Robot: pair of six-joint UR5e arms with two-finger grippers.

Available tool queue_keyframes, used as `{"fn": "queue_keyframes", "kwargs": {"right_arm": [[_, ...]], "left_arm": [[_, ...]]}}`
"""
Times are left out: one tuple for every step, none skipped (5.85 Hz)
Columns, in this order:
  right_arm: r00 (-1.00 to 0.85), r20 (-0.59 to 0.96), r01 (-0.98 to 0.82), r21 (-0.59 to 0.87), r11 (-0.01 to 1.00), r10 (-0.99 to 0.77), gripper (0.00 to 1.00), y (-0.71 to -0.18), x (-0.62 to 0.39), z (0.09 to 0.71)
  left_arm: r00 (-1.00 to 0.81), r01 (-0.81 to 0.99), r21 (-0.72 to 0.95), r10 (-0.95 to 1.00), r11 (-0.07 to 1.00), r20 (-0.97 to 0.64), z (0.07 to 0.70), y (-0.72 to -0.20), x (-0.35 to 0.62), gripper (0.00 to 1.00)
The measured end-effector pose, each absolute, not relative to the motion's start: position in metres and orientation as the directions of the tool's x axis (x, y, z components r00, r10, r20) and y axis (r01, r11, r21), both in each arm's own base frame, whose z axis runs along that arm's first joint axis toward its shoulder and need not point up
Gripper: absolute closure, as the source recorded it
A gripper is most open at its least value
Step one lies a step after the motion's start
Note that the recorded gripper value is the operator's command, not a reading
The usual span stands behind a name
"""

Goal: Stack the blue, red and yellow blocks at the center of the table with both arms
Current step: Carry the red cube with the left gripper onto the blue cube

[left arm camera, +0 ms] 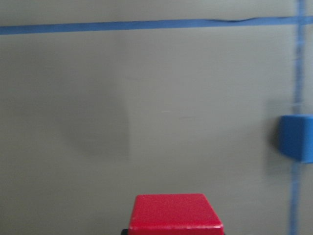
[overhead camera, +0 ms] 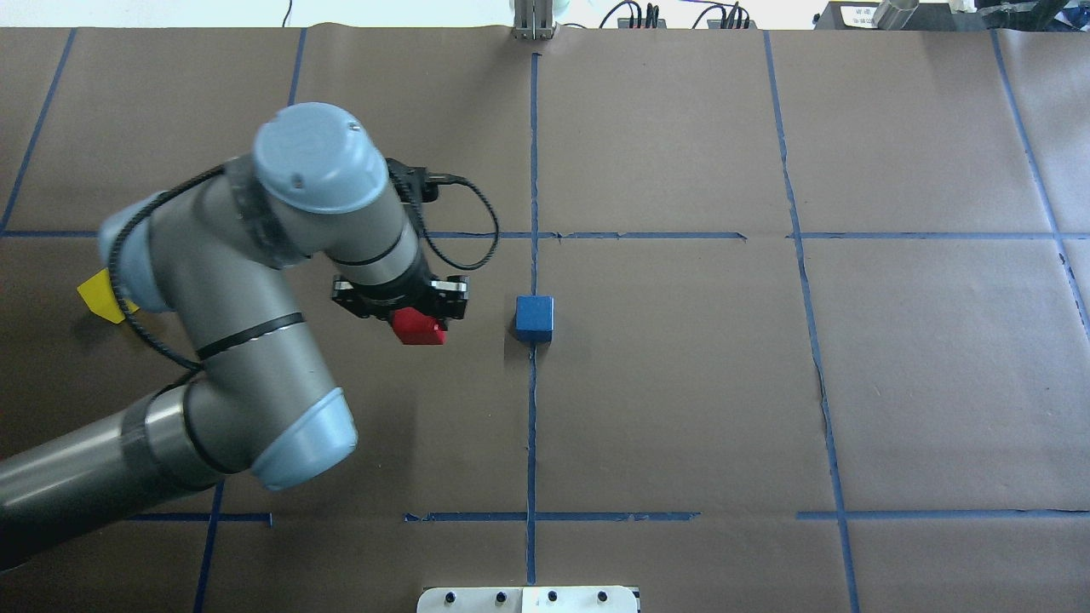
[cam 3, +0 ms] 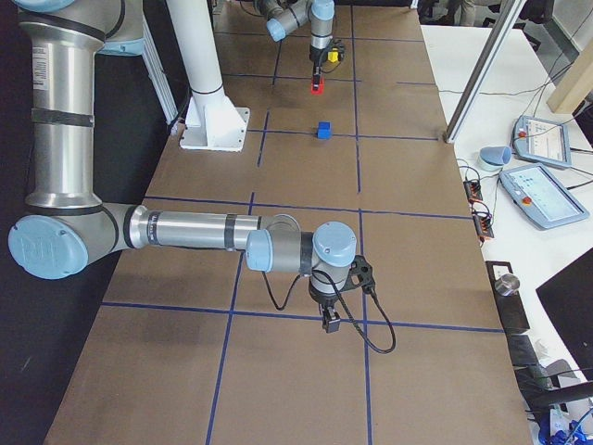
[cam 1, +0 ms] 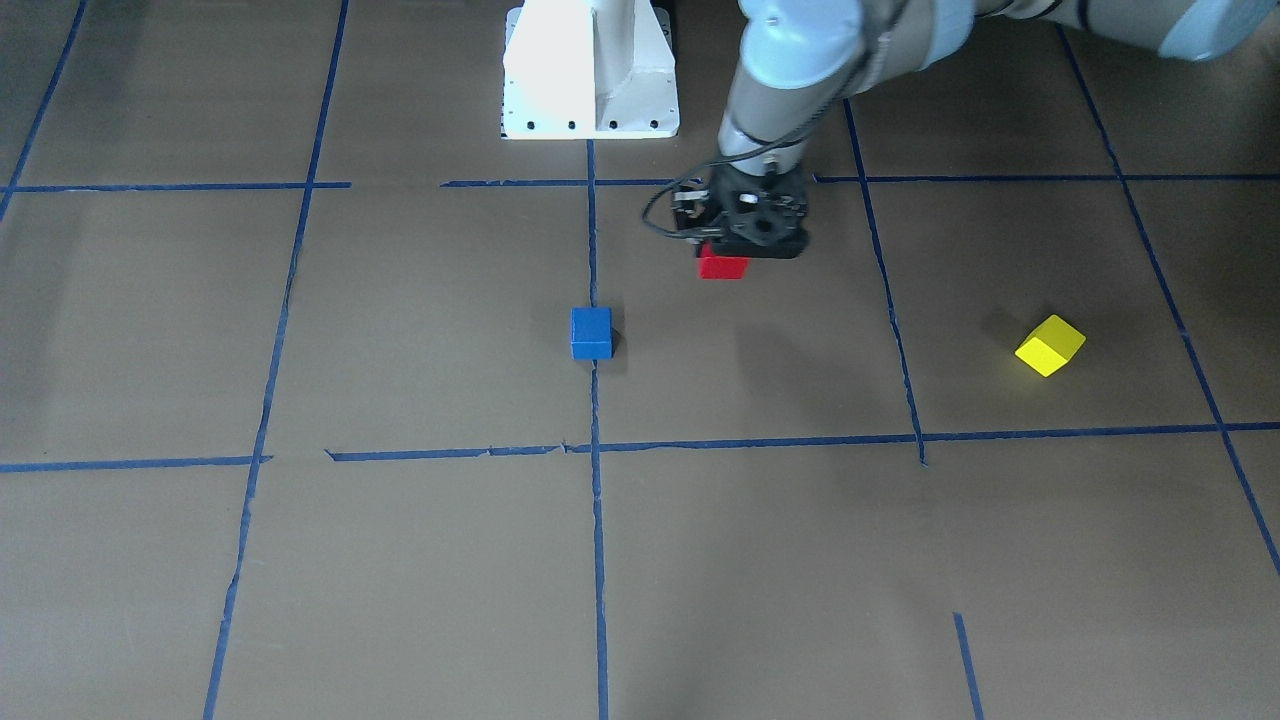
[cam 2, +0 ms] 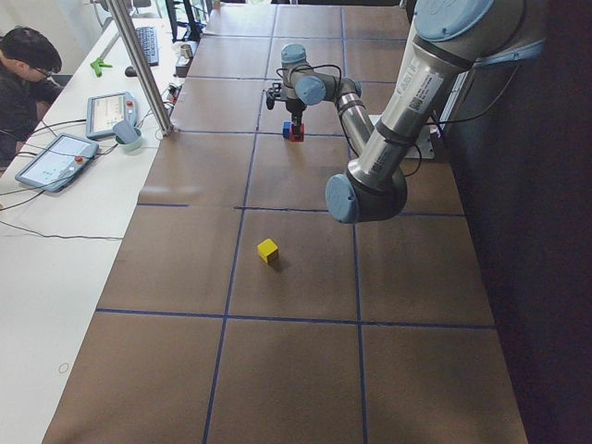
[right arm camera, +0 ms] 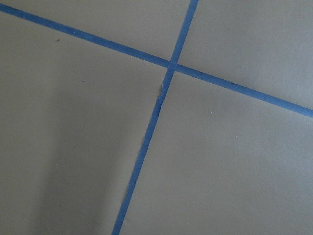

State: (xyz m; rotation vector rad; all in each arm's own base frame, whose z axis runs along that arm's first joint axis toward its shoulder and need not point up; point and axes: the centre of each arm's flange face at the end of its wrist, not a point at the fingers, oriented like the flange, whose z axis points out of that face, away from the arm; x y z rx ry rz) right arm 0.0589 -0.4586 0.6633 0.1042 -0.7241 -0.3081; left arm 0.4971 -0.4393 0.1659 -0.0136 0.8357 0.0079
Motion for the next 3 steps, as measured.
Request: {"fn": "queue_keyframes", "kwargs": {"right_arm": [[0.706,0.635,0.241,0.2,0.95,-0.313,0.0,-0.459,0.059,0.663],[0.706,0.635,0.24,0.199,0.95,-0.312,0.0,-0.459,0.059,0.663],[0.706,0.635,0.24,0.199,0.95,-0.312,0.0,-0.459,0.059,0.663]], "left_arm": [[0.669,0.015,-0.037,-0.037,0.999,-0.742,0.138,-0.452,0.538,0.92],[0.659,0.035,-0.053,-0.063,0.998,-0.75,0.129,-0.459,0.57,0.92],[0.65,0.045,-0.054,-0.07,0.998,-0.757,0.129,-0.462,0.587,0.92]]}}
